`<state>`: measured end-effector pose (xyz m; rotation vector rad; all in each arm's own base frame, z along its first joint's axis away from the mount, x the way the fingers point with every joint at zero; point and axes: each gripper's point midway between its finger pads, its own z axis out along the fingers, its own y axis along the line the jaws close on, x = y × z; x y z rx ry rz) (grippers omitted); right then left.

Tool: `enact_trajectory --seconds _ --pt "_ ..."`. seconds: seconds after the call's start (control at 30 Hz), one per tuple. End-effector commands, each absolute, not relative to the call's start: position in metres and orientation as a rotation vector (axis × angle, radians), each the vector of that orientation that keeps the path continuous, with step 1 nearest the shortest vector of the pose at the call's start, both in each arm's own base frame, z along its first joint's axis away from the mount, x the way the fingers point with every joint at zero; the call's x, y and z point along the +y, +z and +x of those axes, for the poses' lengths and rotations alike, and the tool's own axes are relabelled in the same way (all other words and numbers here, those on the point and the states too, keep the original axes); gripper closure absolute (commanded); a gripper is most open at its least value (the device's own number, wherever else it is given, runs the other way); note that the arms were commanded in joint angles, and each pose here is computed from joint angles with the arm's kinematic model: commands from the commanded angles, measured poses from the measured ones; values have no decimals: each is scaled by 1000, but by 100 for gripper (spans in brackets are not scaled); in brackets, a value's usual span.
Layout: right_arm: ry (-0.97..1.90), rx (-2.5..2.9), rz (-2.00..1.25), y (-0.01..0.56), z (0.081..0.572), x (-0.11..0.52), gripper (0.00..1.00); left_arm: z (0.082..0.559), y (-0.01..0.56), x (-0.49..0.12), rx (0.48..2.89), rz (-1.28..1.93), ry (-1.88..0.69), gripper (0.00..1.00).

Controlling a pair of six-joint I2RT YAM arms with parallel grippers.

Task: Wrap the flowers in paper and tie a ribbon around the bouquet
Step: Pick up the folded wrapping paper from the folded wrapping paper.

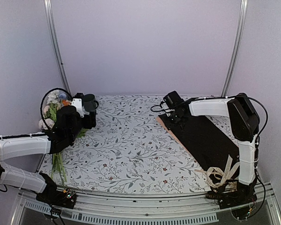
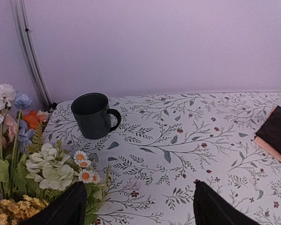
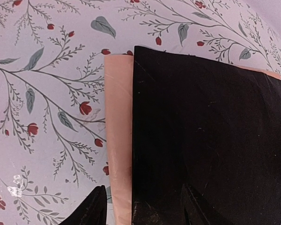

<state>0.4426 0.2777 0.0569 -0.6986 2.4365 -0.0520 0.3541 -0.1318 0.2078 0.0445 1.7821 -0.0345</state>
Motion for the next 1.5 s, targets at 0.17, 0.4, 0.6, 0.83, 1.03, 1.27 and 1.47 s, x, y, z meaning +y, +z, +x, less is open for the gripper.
enact_trajectory --seconds 0.17,0.4,0.6,0.83,1.03,1.27,1.47 --pt "-181 2489 -748 29 448 271 48 358 206 -138 1792 52 -16 19" --pt "-332 2475 -718 24 456 254 54 361 202 -141 1809 58 -12 19" --pt "-460 2419 -664 39 465 240 59 362 202 -143 1809 60 -22 19" --pt "-611 2368 -645 45 471 223 62 363 198 -146 1818 65 -34 18" --pt "-764 2335 -639 45 470 204 61 364 196 -149 1825 70 -42 19" --pt "-643 2393 -703 27 463 218 61 365 191 -153 1838 80 -53 18" --pt "-622 2387 -684 27 468 223 92 365 190 -154 1843 81 -59 18"
